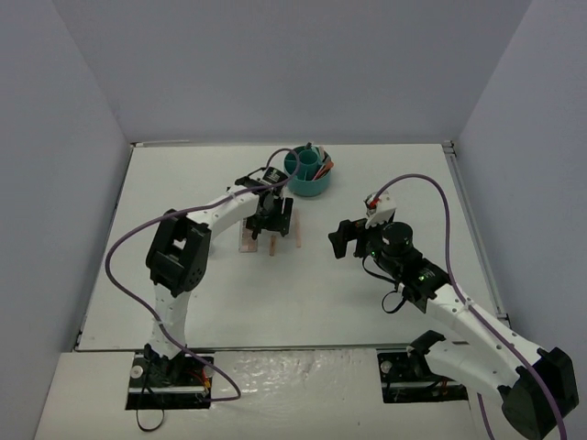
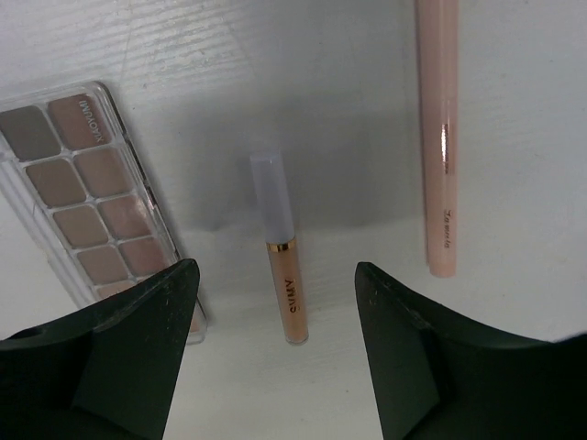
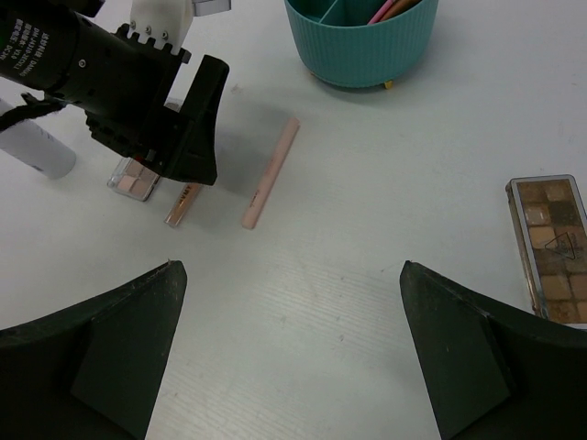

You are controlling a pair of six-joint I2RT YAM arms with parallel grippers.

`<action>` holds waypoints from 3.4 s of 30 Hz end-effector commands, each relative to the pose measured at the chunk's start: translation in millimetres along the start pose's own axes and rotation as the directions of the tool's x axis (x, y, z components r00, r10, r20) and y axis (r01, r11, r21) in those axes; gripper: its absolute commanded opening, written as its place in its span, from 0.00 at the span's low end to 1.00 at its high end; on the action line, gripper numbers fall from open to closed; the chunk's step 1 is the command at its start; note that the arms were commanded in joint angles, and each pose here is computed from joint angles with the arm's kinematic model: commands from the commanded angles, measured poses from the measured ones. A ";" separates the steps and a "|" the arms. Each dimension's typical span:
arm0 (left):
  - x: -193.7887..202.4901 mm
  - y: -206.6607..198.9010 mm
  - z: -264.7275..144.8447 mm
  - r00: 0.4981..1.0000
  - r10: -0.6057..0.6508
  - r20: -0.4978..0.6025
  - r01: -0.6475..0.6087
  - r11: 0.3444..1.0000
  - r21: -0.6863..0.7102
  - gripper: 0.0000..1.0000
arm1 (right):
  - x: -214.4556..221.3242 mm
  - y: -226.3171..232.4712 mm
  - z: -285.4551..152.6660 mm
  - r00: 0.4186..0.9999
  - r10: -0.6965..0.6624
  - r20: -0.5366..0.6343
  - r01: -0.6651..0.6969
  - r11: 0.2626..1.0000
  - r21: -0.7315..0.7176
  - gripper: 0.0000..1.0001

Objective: Organize the makeup

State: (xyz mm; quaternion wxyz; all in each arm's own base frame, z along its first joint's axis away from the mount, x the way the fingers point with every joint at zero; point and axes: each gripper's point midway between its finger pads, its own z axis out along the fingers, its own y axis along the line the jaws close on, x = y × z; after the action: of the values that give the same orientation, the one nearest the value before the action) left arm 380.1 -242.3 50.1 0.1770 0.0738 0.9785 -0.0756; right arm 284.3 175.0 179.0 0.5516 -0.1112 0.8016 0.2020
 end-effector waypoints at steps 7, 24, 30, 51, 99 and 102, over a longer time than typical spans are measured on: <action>-28.9 -3.2 -10.1 0.998 -0.054 0.027 0.053 0.998 0.021 0.52 | -17.4 -1.5 1.6 0.998 0.014 0.062 -0.015 1.000 0.012 1.00; -22.9 3.7 -4.6 0.997 -0.058 -0.042 0.057 0.998 -0.040 0.43 | -13.0 -2.8 3.8 0.998 0.019 0.053 -0.020 1.000 0.015 1.00; -22.0 4.4 -0.8 0.997 -0.061 -0.047 0.059 0.997 -0.045 0.39 | -11.7 -2.8 4.1 0.998 0.020 0.051 -0.021 1.000 0.015 1.00; -53.0 0.3 -37.3 0.990 -0.056 0.129 0.057 0.998 -0.006 0.00 | -11.8 -4.5 3.9 0.998 0.024 0.054 -0.025 0.999 0.023 1.00; -322.8 -53.3 -156.8 0.106 0.026 0.994 -0.526 0.850 0.034 0.00 | 6.5 -22.5 18.1 0.999 0.044 0.002 -0.044 0.998 0.046 1.00; -325.0 -54.3 -154.3 0.098 0.021 0.995 -0.528 0.848 0.034 0.00 | 7.2 -22.3 19.0 0.999 0.043 -0.002 -0.043 0.998 0.043 1.00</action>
State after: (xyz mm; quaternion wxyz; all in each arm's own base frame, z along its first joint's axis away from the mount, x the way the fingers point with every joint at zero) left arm 623.0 -307.8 227.3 0.6836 0.2216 0.6494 -0.2487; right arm 296.5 158.6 146.1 0.5224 -0.0822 0.8289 0.1823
